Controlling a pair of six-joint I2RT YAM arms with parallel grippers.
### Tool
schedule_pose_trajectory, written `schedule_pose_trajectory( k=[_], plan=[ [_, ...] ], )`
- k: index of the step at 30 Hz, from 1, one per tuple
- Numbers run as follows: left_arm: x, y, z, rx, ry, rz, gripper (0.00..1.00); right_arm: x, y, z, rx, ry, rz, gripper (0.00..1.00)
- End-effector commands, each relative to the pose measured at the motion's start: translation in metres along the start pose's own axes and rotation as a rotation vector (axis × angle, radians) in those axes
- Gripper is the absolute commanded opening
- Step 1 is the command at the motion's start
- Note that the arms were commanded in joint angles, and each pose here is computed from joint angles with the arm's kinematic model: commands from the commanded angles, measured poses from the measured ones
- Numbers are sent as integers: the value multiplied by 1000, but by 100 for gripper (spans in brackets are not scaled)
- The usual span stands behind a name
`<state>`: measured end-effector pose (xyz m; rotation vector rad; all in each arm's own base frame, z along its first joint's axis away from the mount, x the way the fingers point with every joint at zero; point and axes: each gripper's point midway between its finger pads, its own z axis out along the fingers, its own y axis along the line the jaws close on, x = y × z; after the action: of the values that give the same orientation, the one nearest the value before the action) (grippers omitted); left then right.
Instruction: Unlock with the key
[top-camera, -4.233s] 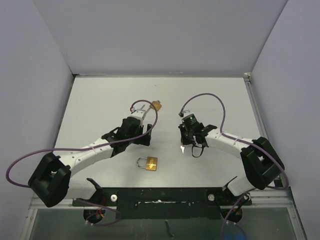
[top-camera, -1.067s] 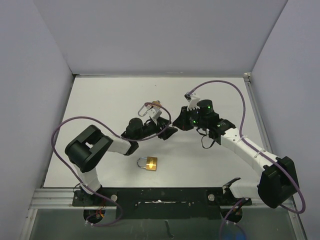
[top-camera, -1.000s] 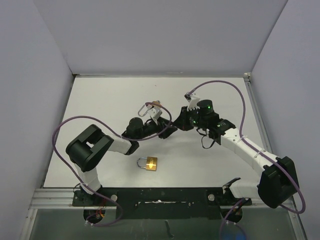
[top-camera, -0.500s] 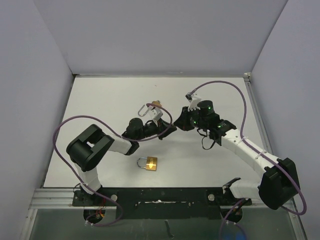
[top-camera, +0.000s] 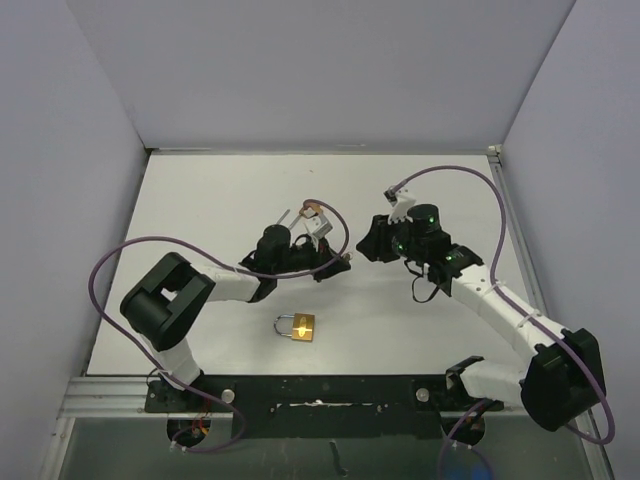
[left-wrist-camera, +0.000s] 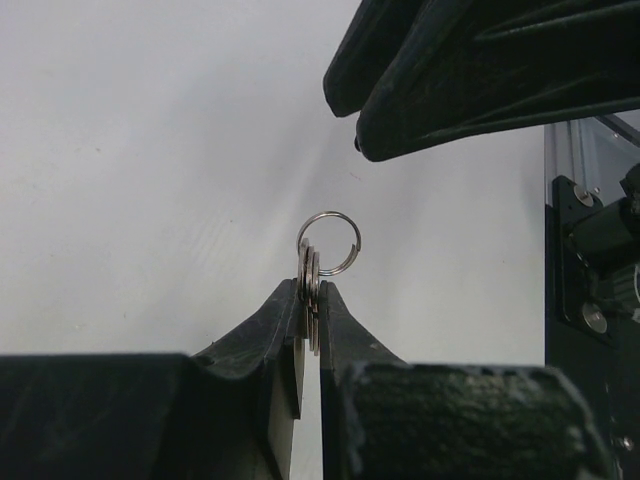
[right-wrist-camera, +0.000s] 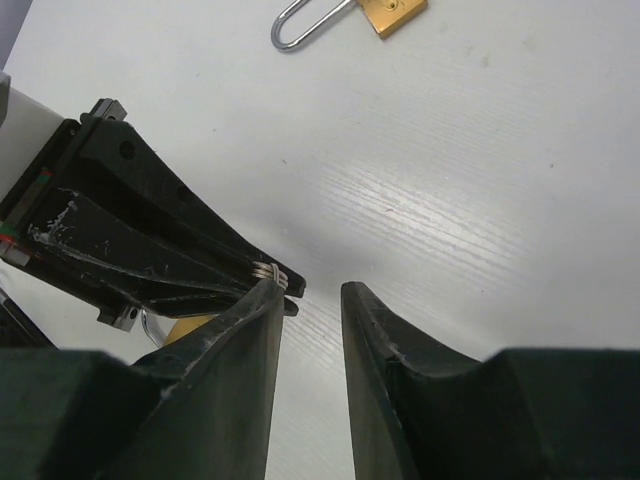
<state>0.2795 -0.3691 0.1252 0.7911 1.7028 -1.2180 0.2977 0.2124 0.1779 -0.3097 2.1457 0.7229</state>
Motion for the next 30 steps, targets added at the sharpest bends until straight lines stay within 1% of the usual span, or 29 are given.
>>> schedule_pose_trajectory(
  k=[1,4,7,13,16,19,24,26,29,30],
  plan=[
    [-24,-20,0,107,6,42,0,-3,9,2,-94,-28,-33,33],
    [-26,-25,2,157,22,34,0,4,13,7,-145,-18,-31,41],
    [-27,-30,5,193,34,30,0,9,18,10,-189,-16,-29,44],
    [-28,-33,8,222,52,29,0,14,21,12,-215,-6,-22,45],
    [-27,-35,8,232,58,30,0,14,22,12,-224,-9,-23,42],
    [-27,-36,8,240,59,32,0,17,23,14,-232,2,-18,36],
    [-30,-37,8,240,53,38,0,18,23,14,-236,4,-13,16],
    [-32,-35,7,234,50,40,0,18,22,14,-234,4,-11,12],
    [-36,-34,7,223,43,41,0,18,22,14,-230,3,-9,4],
    [-37,-33,7,218,39,37,6,17,22,13,-226,0,-7,1]
  ],
)
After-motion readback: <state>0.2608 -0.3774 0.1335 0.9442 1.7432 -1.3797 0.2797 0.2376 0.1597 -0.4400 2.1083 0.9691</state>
